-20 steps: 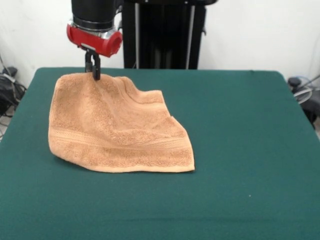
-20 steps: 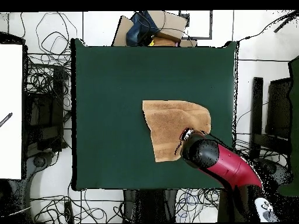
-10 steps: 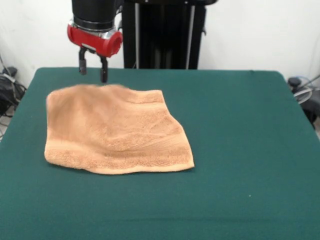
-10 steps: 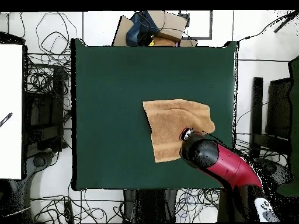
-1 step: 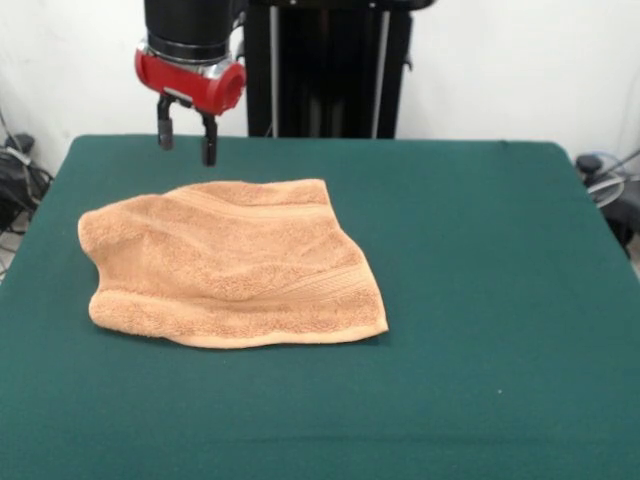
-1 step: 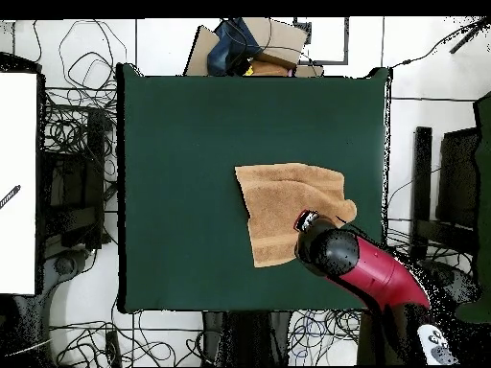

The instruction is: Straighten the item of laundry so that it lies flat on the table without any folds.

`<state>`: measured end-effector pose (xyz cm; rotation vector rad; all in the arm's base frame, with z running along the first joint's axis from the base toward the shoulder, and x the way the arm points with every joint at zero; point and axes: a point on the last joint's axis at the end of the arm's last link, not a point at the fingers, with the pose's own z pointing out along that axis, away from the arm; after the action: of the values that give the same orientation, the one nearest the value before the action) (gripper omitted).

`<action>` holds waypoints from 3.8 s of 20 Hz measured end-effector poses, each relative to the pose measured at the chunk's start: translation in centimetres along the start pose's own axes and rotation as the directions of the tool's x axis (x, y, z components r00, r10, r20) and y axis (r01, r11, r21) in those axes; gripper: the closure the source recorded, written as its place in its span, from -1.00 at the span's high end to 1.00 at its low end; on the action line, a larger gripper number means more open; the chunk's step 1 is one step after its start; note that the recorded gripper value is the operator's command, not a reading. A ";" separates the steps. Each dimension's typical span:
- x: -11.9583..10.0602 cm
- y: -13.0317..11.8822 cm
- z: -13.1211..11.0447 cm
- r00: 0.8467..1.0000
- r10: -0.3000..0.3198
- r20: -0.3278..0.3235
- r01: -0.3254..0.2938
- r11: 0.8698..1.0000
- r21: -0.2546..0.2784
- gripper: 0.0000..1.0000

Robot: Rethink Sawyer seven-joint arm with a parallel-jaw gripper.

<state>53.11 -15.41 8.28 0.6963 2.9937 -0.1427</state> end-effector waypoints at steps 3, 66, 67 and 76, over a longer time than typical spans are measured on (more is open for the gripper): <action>0.0 0.1 0.0 1.000 -0.002 0.000 0.002 1.000 0.000 1.00; -5.4 4.2 13.6 0.992 -0.092 -0.088 0.093 0.996 0.006 1.00; -5.4 4.2 13.6 0.992 -0.093 -0.087 0.094 0.996 0.007 1.00; -5.3 4.2 13.6 0.992 -0.096 -0.087 0.097 0.995 0.009 1.00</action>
<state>60.33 -15.37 -5.06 0.5736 3.1129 -0.1417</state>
